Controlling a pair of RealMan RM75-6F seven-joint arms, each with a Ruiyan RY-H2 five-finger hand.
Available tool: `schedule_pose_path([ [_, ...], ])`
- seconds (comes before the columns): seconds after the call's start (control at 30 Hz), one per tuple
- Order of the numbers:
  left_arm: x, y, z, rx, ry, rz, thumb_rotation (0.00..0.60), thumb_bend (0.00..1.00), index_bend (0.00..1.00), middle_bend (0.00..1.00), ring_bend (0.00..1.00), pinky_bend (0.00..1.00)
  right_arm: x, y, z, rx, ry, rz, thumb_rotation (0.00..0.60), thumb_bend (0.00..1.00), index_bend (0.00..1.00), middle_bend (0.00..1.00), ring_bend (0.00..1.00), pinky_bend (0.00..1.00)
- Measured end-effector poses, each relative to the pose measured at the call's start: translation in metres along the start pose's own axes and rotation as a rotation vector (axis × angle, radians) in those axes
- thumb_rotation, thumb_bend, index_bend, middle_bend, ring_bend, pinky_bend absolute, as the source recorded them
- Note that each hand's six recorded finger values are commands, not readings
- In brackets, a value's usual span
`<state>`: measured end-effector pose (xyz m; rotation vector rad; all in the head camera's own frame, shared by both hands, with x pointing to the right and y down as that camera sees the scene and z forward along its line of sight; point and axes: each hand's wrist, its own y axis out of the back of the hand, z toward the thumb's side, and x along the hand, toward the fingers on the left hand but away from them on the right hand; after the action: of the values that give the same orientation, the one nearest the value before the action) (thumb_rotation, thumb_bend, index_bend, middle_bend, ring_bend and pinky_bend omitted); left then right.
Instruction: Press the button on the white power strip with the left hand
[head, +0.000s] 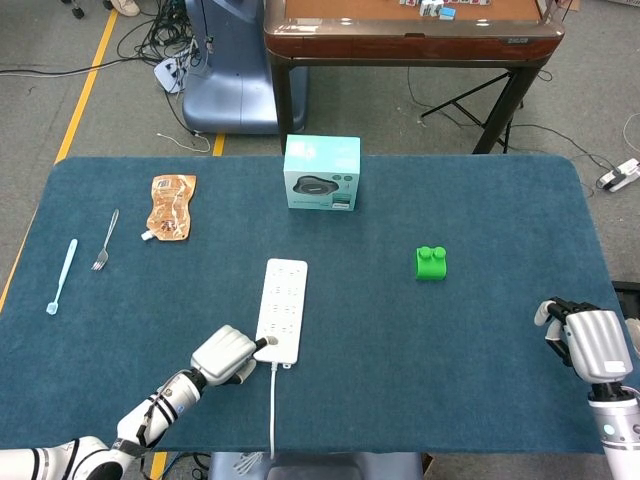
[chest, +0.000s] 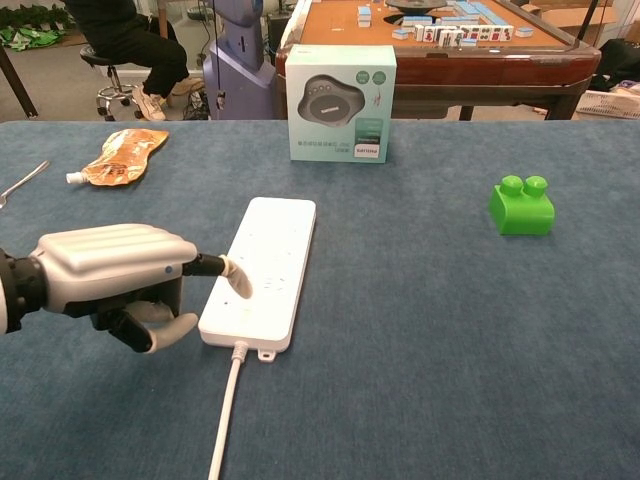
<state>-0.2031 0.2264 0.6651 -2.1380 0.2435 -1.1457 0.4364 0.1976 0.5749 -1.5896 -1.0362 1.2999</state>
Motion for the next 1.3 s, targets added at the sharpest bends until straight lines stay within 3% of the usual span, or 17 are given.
schedule_pose_path([
  [1.13,0.008,-0.015,0.002,0.034,0.022,-0.05,0.6,0.59,0.24,1.0,1.0,1.0,-0.002,-0.005,-0.003,-0.011,-0.002,0.013,0.6,0.8,0.63,0.56,0.64,0.66],
  [1.3,0.006,-0.011,0.004,0.019,0.018,-0.033,0.6,0.59,0.24,1.0,1.0,1.0,-0.002,-0.005,-0.004,-0.013,-0.005,0.015,0.6,0.8,0.63,0.56,0.64,0.66],
])
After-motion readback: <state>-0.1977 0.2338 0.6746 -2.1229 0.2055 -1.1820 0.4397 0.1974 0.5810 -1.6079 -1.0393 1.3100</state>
